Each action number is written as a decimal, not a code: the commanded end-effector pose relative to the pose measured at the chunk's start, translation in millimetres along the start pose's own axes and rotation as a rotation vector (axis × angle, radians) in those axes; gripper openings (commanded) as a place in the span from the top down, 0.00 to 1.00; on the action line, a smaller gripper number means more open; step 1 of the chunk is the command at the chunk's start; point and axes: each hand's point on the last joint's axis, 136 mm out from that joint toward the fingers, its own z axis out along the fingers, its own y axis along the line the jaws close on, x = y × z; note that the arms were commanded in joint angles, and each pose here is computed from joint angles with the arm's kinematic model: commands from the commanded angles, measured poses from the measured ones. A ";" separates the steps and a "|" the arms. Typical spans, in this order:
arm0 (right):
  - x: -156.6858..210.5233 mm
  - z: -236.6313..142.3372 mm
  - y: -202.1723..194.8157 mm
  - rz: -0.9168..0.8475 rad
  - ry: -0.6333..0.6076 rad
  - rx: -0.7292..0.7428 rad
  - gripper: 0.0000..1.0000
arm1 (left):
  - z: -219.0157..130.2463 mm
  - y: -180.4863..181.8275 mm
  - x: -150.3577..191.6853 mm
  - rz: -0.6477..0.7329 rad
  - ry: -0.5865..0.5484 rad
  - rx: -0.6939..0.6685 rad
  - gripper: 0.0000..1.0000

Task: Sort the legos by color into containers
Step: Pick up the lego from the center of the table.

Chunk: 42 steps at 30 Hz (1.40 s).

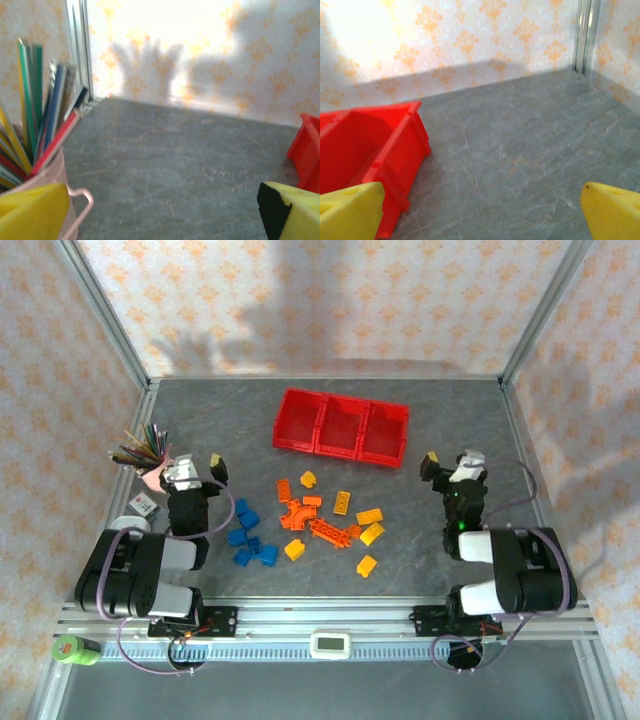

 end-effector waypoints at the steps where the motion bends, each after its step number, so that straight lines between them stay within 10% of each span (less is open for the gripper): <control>1: -23.0 2.5 -1.3 0.033 -0.012 0.023 0.00 | -2.7 2.9 -15.0 -0.020 -0.022 -0.009 0.01; 16: -34.2 -25.8 -18.0 0.517 0.114 0.159 0.00 | 0.8 6.7 -37.4 -0.460 0.089 -0.065 0.01; 42: 59.6 -66.9 159.2 0.224 0.763 -0.237 0.00 | -48.3 -194.1 46.2 -0.211 0.842 0.302 0.01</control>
